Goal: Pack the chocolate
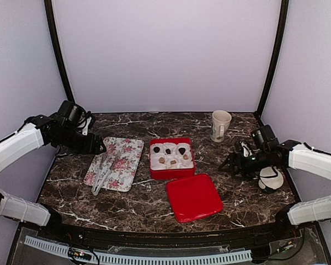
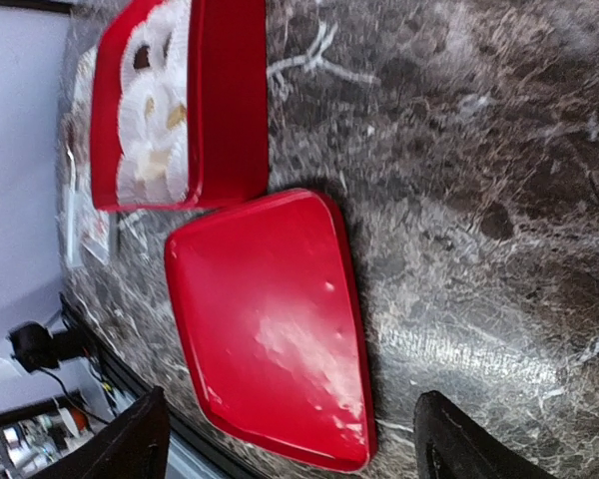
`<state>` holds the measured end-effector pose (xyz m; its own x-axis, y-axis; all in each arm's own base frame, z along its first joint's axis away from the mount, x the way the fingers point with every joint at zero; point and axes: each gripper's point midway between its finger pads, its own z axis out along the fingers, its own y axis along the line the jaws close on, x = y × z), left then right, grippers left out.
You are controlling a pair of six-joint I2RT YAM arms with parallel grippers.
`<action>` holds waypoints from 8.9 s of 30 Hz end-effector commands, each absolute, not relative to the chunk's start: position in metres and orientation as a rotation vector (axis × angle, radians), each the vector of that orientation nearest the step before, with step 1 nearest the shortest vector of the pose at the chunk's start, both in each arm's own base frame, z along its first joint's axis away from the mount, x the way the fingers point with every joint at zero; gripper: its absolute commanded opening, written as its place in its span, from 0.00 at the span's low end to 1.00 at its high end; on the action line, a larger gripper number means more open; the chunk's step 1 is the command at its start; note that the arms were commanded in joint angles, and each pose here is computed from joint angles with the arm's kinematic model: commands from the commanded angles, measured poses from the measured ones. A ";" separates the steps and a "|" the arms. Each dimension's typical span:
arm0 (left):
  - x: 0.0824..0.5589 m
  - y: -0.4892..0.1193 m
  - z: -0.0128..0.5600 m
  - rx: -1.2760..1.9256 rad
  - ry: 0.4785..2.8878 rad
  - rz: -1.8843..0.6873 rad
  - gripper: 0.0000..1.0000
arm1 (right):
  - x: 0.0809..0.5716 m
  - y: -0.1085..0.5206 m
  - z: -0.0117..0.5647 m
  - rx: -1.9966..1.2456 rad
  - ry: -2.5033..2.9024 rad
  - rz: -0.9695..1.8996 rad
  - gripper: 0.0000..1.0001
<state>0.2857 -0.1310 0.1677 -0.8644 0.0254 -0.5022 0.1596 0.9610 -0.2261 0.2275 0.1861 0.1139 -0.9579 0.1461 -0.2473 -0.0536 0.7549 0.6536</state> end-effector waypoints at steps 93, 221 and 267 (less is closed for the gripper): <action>0.052 -0.422 0.225 2.031 1.202 -0.260 0.20 | 0.108 0.278 0.143 -0.657 2.947 1.331 0.10; 0.380 -0.290 0.120 0.058 2.531 -0.888 0.60 | 0.361 0.351 0.139 -0.049 2.439 1.872 0.00; 0.398 -0.323 0.073 0.156 2.665 -0.914 0.47 | 0.391 0.305 0.080 -0.138 2.760 1.223 0.74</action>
